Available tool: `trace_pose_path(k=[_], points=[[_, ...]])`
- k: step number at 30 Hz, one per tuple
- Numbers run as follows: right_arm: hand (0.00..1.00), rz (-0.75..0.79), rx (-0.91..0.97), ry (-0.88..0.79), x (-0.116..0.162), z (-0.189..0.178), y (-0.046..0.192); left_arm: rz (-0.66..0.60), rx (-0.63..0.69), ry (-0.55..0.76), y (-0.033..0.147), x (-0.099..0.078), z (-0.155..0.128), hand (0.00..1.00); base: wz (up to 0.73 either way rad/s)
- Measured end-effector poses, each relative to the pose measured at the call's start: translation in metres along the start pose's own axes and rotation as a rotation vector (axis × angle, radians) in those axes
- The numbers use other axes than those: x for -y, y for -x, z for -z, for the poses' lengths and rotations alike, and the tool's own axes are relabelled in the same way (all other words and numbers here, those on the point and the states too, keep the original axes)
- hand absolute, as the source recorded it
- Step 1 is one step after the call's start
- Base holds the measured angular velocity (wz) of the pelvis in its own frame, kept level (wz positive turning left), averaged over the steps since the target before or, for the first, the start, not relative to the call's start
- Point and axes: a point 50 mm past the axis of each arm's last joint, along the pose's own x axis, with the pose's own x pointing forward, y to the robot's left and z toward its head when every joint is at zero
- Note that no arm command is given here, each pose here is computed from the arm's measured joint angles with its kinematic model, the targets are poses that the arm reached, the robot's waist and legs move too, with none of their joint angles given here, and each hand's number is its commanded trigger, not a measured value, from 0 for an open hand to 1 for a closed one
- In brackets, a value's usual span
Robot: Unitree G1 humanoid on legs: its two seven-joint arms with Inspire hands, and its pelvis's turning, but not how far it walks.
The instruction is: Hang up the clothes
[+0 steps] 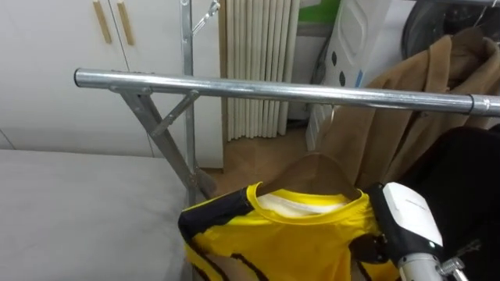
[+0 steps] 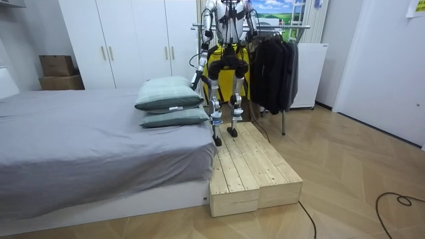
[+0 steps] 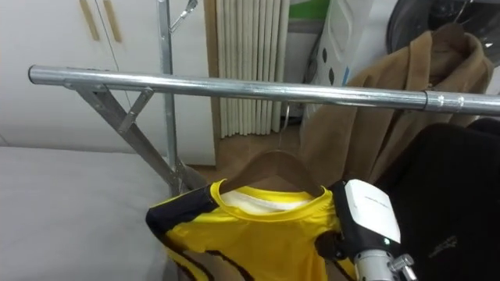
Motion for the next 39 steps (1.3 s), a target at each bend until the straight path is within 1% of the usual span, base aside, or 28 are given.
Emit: trace_pose_path(k=[11,39], points=[[1.00,0.039,0.017,0.065,0.0028,-0.0028,-0.0001,-0.026,0.002,-0.012,0.0000,-0.0014,-0.0001,0.00,0.01],[1.00,0.069,0.023,0.121,0.0010,-0.0045,0.0015,-0.044,0.014,-0.022,-0.0001,-0.0043,-0.0024,0.00,0.00]])
